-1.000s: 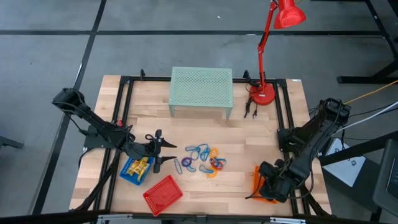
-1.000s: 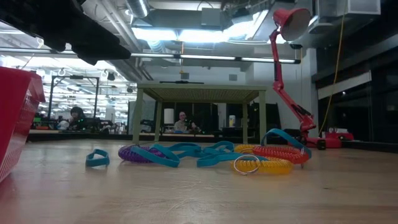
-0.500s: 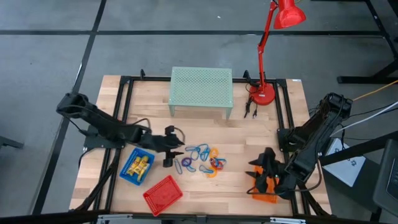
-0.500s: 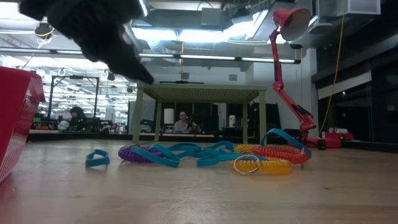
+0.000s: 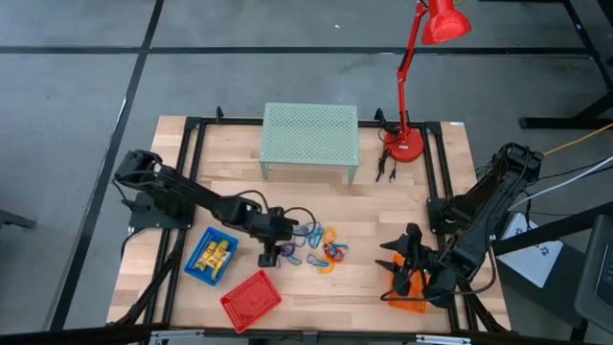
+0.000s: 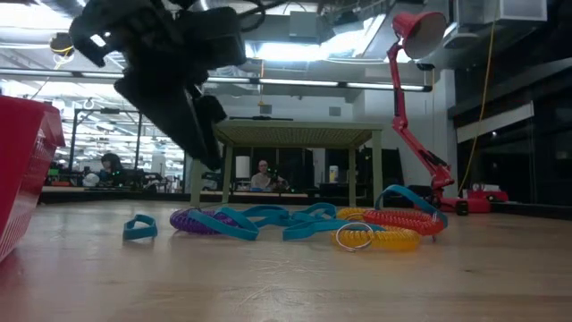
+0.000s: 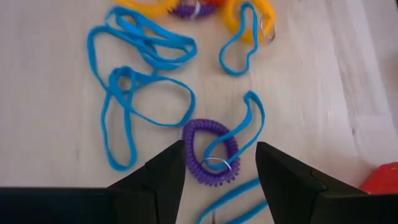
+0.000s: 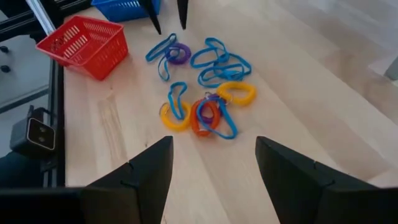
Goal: Pick & Place Office Desk Supplies
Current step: Put the violet spring keychain into the orange bin
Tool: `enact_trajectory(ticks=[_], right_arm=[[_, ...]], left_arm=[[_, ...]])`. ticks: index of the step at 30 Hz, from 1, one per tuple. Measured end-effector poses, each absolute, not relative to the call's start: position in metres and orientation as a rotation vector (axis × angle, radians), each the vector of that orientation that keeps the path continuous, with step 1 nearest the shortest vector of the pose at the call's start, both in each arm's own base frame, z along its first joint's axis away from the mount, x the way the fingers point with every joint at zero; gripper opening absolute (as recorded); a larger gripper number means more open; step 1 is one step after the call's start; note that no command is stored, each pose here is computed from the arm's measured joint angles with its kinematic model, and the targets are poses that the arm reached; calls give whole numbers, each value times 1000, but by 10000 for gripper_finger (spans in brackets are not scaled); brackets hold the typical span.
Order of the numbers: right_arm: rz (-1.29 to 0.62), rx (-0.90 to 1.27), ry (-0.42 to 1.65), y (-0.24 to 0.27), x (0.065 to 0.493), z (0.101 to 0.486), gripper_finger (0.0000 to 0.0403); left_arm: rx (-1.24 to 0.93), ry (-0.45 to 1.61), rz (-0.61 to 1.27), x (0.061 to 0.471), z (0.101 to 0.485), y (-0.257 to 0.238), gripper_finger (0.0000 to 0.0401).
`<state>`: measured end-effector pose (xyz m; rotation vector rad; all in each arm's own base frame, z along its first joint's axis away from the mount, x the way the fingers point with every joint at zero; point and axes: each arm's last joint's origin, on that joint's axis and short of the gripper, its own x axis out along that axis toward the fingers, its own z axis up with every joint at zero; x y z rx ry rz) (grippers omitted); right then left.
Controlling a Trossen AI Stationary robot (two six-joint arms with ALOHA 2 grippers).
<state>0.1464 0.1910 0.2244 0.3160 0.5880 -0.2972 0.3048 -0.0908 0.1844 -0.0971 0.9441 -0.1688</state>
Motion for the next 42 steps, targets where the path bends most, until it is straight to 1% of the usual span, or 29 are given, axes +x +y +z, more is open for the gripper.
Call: enact_trajectory(ticks=[9,20,22,29,34,39,42], right_arm=[[-293,299,591,191,146,224,231],[-294,297,589,191,146,224,231],[-292,296,592,191,146,224,231],[-292,296,592,191,146,224,231],[-291,296,593,191,146,224,231],[-288,297,599,191,146,224,231],[-284,298,607,191,146,224,231]], left_arm=[[-84,1063,-105,312,154,-87,169],[-86,1045,-100,317,153,-75,145],[-99,1053,-124,317,153,-76,143],[-111,1055,-117,317,153,-77,144],[-102,1054,-111,317,153,-76,133],[-124,1090,-128,319,142,-78,115],[-129,1108,-135,320,135,-80,112]])
